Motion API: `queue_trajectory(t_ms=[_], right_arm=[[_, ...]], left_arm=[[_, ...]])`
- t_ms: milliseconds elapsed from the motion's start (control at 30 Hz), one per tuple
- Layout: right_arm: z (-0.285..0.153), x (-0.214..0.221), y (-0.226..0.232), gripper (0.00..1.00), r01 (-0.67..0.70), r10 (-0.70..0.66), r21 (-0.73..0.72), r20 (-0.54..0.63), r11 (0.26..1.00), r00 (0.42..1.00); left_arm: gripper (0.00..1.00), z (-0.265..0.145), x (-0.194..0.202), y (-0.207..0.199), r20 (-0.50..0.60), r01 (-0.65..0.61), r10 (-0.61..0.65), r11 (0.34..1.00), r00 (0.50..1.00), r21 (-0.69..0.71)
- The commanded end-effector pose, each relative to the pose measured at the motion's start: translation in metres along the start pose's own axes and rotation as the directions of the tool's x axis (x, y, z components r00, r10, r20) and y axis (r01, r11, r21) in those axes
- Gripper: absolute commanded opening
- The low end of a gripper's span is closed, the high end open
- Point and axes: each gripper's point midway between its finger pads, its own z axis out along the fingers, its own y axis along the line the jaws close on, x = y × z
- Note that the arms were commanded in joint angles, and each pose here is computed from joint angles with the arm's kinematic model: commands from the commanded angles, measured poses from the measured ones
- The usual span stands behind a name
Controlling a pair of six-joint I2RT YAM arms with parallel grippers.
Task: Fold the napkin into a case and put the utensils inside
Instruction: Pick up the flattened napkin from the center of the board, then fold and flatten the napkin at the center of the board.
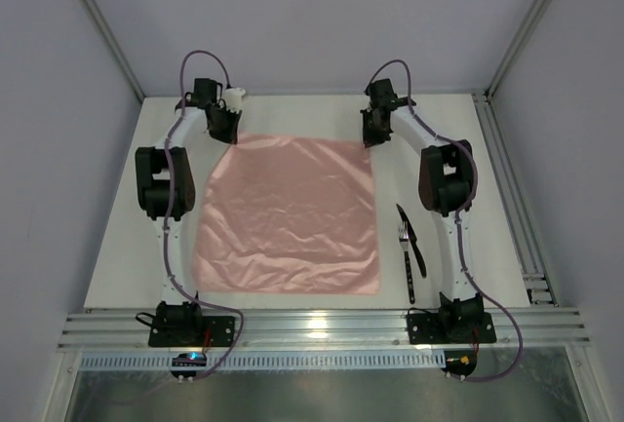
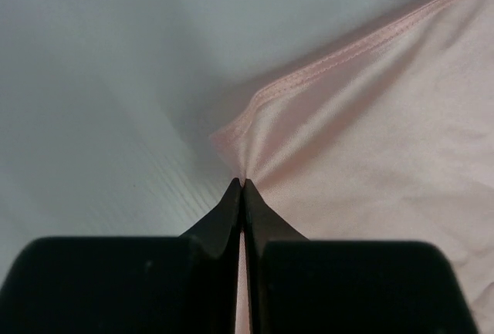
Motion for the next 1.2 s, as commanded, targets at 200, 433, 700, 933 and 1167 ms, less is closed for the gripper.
queue_trajectory(t_ms=[200, 433, 700, 933, 1167], right_arm=[[-0.131, -0.096, 0.013, 0.04, 0.051, -0.018, -0.075, 0.391, 0.996, 0.92], [-0.149, -0.119, 0.004, 0.04, 0.085, -0.045, -0.073, 0.437, 0.994, 0.898], [-0.199, -0.05, 0.033, 0.04, 0.284, -0.197, -0.067, 0.572, 0.956, 0.797], [-0.187, 0.095, 0.063, 0.04, 0.378, -0.298, -0.071, 0.492, 0.923, 0.818], [-0.156, 0.182, 0.054, 0.04, 0.282, -0.231, -0.117, 0.326, 0.952, 0.917]], left_arm=[[0.0, -0.094, -0.089, 0.007, 0.242, -0.126, 0.155, 0.983, 0.958, -0.132], [0.0, -0.113, -0.117, 0.005, 0.314, -0.146, 0.184, 0.979, 0.931, -0.14], [0.04, -0.15, -0.082, -0.045, 0.353, -0.294, 0.288, 0.955, 0.89, -0.036], [0.1, -0.14, 0.033, -0.085, 0.231, -0.401, 0.376, 0.914, 0.897, 0.069], [0.44, -0.152, 0.141, -0.124, 0.054, -0.447, 0.449, 0.856, 0.892, 0.261]])
